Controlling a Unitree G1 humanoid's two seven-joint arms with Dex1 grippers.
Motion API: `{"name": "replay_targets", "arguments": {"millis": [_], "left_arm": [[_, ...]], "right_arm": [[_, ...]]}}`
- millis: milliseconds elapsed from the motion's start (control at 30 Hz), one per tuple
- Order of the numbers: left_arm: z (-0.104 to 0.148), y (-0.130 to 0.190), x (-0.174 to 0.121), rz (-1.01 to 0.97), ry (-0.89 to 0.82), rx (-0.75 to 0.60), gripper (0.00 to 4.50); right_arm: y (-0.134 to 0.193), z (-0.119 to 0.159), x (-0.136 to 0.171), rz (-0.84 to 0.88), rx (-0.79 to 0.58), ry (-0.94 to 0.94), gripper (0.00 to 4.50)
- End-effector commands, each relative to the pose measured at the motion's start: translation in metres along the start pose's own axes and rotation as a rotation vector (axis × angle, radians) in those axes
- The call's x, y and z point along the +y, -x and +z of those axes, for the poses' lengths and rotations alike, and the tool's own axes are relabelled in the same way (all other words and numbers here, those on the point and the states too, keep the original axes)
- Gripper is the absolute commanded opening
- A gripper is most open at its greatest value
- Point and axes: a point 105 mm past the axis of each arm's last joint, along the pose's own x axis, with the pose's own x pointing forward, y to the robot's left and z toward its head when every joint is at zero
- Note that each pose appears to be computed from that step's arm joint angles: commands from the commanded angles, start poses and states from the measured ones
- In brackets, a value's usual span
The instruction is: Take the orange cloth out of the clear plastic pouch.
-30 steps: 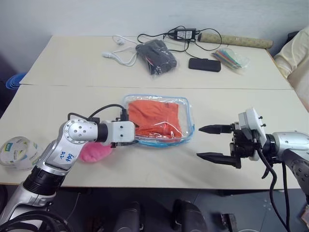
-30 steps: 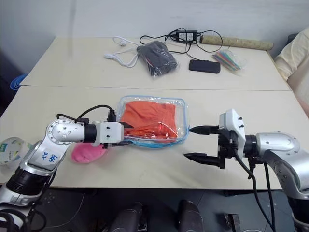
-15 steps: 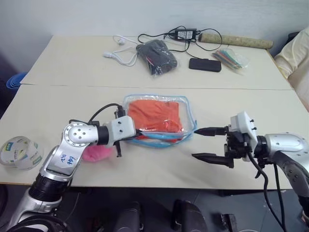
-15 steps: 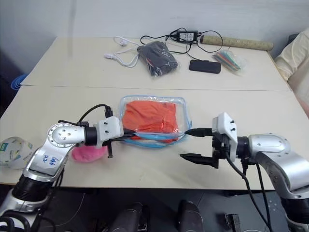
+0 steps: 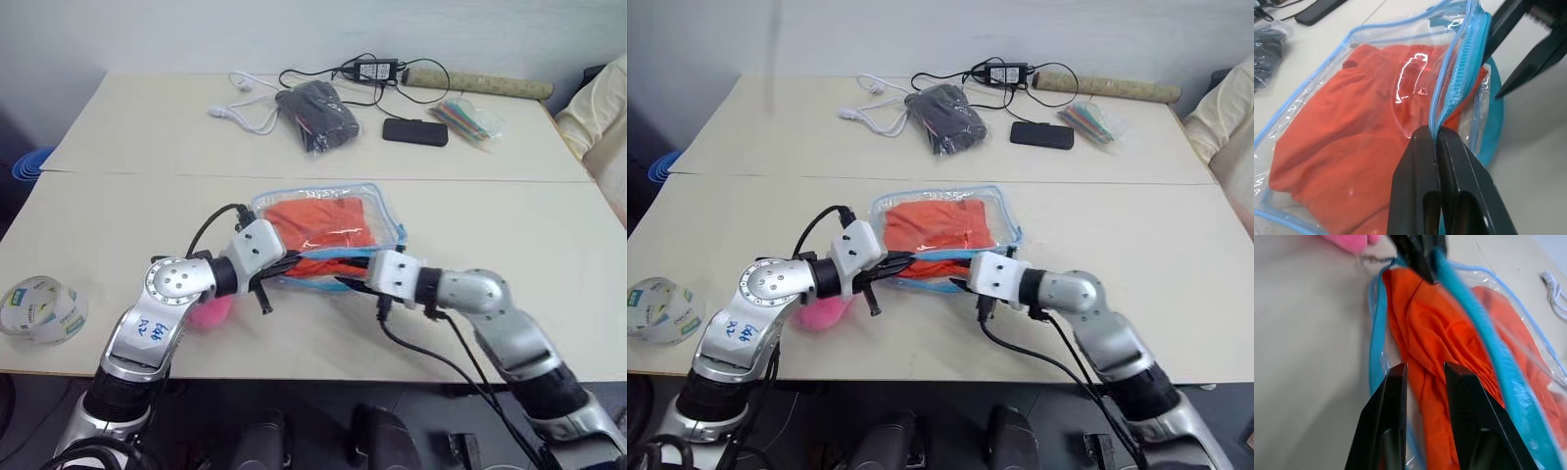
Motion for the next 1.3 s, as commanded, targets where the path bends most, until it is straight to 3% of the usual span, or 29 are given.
{"name": "replay_targets", "arguments": {"millis": [33, 167, 433, 567, 700, 967, 1300], "left_arm": [[0.021, 0.004, 0.002, 0.019, -0.039, -0.063, 0.00], [0.025, 0.002, 0.002, 0.012, -0.051, -0.064, 0.00], [0.029, 0.000, -0.003, -0.009, -0.070, -0.063, 0.00], [0.025, -0.001, -0.003, -0.007, -0.073, -0.053, 0.00], [0.010, -0.001, 0.000, -0.002, -0.098, -0.014, 0.00], [0.013, 0.000, 0.004, 0.004, -0.102, -0.032, 0.00], [0.035, -0.004, -0.005, -0.034, -0.116, -0.100, 0.00]], "right_arm": [[-0.007, -0.004, -0.001, -0.028, 0.018, 0.138, 2.15], [-0.017, -0.016, -0.007, -0.078, 0.082, 0.311, 3.51], [-0.023, -0.005, -0.025, -0.112, 0.055, 0.428, 3.51], [-0.018, 0.014, -0.029, -0.101, -0.034, 0.233, 3.51], [-0.013, 0.017, -0.032, -0.088, -0.038, 0.122, 3.51], [-0.004, 0.000, -0.029, -0.005, 0.068, 0.445, 3.51], [-0.018, -0.006, -0.027, 0.007, 0.095, 0.567, 3.51]]}}
